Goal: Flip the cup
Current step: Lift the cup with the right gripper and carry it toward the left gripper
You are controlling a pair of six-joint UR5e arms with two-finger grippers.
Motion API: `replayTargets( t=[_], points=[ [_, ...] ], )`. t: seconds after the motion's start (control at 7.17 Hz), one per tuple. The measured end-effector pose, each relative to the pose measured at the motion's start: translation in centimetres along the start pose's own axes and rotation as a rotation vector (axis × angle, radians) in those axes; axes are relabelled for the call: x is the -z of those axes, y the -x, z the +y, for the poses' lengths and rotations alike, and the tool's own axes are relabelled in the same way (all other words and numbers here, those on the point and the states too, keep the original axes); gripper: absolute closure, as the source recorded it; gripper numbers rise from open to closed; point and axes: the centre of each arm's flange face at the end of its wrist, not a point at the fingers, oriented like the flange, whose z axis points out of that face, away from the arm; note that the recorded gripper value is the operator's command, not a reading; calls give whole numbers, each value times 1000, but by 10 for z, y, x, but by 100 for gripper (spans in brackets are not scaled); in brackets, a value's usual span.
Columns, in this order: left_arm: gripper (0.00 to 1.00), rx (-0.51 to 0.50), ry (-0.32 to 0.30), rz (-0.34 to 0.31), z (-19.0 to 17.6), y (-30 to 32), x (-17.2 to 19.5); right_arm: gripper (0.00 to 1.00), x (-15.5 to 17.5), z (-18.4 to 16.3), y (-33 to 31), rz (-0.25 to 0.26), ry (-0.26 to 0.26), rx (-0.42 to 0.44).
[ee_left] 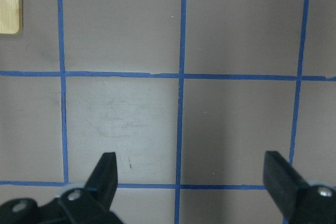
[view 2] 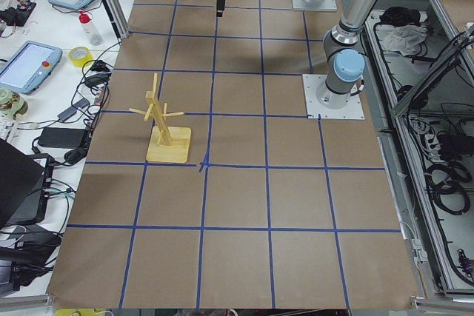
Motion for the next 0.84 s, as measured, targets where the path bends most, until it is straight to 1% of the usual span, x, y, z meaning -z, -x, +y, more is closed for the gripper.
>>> replayTargets(
  t=[0.28, 0.42, 0.56, 0.7, 0.84],
  points=[
    [0, 0, 1, 0, 0, 0, -1, 37, -15, -10, 127, -3, 20, 159],
    [0, 0, 1, 0, 0, 0, -1, 40, -24, -10, 178, -3, 13, 237],
    [0, 0, 1, 1, 0, 0, 0, 43, -31, -12, 217, -1, -20, 345],
    [0, 0, 0, 1, 0, 0, 0, 43, -39, -12, 246, 1, -50, 483],
    [0, 0, 0, 0, 0, 0, 0, 43, -45, -10, 266, 4, -64, 626]
  ],
)
